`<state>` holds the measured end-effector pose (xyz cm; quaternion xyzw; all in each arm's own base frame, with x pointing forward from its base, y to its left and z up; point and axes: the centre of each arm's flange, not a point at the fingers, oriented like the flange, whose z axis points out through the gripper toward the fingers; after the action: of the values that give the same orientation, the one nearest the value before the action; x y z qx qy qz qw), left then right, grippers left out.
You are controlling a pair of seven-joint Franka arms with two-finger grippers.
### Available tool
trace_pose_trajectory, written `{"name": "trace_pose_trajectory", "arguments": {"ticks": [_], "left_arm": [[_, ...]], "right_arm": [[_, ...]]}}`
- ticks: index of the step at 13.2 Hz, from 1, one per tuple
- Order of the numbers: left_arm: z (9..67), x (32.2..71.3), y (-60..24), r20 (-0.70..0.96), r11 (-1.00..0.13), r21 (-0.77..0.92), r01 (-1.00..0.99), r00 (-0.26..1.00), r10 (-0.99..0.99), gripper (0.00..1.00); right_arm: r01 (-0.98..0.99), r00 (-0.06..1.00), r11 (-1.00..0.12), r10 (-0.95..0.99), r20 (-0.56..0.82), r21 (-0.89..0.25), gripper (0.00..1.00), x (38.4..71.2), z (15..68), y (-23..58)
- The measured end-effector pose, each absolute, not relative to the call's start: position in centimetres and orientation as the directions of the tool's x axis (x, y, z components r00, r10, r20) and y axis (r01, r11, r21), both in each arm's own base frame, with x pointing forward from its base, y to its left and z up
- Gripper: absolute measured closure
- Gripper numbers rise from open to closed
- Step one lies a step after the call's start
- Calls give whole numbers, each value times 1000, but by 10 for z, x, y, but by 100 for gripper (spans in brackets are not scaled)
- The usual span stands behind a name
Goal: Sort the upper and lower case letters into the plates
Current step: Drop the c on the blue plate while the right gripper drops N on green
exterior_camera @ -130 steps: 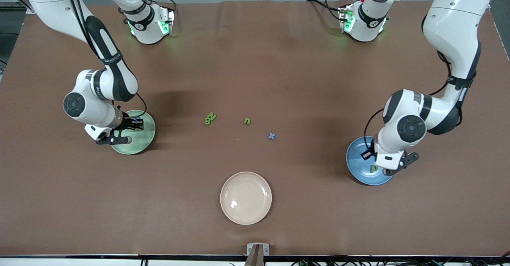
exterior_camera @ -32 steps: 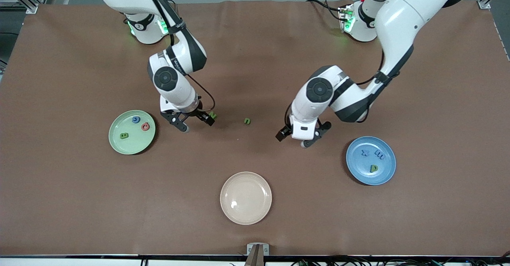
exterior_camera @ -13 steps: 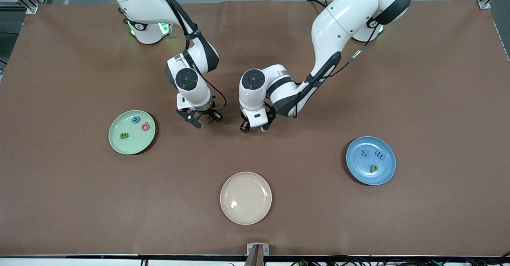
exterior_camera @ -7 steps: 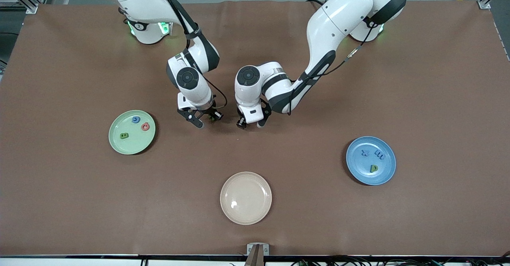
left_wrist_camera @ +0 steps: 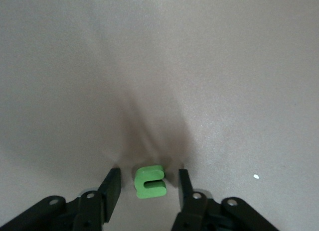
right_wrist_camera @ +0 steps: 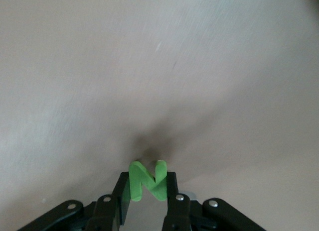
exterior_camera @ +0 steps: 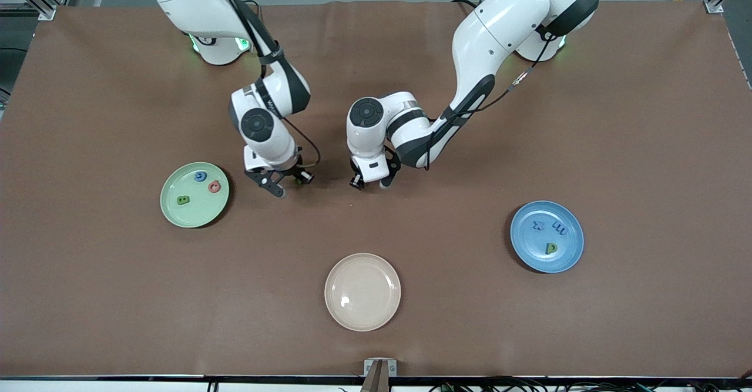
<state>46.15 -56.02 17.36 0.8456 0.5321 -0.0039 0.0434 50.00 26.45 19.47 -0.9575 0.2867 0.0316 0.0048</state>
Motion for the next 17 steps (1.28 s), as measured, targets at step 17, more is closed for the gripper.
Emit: {"name": "trace_pose_trajectory", "arguments": {"ticks": [17], "left_arm": [[254, 605, -417, 60, -595, 82, 800, 592, 804, 73]], "right_arm": [[-264, 964, -964, -261, -55, -42, 67, 566, 198, -27]]}}
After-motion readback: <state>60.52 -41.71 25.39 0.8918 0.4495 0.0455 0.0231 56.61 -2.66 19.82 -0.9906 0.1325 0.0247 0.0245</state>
